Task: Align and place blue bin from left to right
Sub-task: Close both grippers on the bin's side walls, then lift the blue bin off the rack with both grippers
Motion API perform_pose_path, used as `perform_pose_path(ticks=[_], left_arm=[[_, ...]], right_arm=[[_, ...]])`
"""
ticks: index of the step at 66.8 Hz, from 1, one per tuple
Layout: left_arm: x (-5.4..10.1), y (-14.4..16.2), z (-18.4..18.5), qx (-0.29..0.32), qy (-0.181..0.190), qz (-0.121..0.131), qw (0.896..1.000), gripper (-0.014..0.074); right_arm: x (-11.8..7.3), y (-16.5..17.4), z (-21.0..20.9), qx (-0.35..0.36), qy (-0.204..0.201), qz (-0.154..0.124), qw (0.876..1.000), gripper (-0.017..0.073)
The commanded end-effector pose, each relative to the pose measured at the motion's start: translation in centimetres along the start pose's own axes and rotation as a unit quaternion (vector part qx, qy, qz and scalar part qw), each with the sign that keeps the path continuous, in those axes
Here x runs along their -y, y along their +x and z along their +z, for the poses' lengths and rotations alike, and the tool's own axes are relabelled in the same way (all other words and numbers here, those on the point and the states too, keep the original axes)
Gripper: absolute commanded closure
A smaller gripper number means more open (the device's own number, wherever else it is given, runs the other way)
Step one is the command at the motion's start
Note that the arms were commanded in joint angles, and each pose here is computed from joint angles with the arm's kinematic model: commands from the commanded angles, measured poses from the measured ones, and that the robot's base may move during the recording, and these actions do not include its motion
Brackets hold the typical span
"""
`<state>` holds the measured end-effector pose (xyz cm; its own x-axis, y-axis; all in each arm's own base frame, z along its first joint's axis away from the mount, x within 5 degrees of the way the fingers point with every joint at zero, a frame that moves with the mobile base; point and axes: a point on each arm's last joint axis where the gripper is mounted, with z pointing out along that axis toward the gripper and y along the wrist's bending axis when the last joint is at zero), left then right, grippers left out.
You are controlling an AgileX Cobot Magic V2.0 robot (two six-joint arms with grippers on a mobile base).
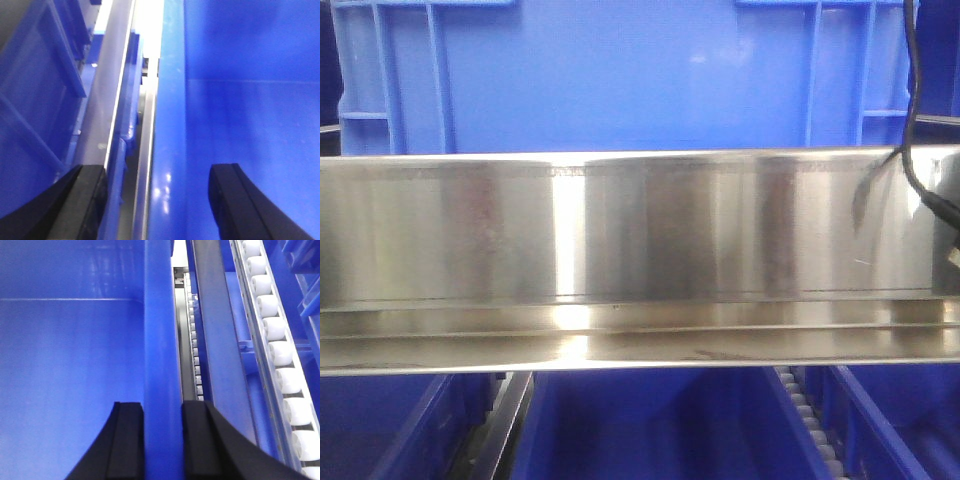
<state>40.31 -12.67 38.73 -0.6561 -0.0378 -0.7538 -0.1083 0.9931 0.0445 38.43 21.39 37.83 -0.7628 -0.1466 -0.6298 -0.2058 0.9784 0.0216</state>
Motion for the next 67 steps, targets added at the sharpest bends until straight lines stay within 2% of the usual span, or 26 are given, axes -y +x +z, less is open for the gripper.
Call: perform_pose_path(ticks=[1,11,31,67], left_arm=[[-0.13,-0.07,0.04,-0.003,-0.002,-0.007,1.0,0.0246],[-0.13,0.03,0.04,-0.009,-0.002,-0.008,1.0,0.0285],[-0.09,0.06,0.04,-0.011,0.0,-0.01,1.0,0.0707],[-0.14,0.1,-0.07,-0.014,0.0,-0.012,1.0,0.0704]], right_arm=[[0.2,0.15,-0.13,-0.01,0.007,-0.001,1.0,0.0627],[0.2,0.15,-0.13,-0.01,0.007,-0.001,1.0,0.0627],[0.2,0.15,-0.13,-0.01,0.007,-0.001,1.0,0.0627],[0.28,-0.07,-0.78,-0.007,0.007,0.001,1.0,0.0627]])
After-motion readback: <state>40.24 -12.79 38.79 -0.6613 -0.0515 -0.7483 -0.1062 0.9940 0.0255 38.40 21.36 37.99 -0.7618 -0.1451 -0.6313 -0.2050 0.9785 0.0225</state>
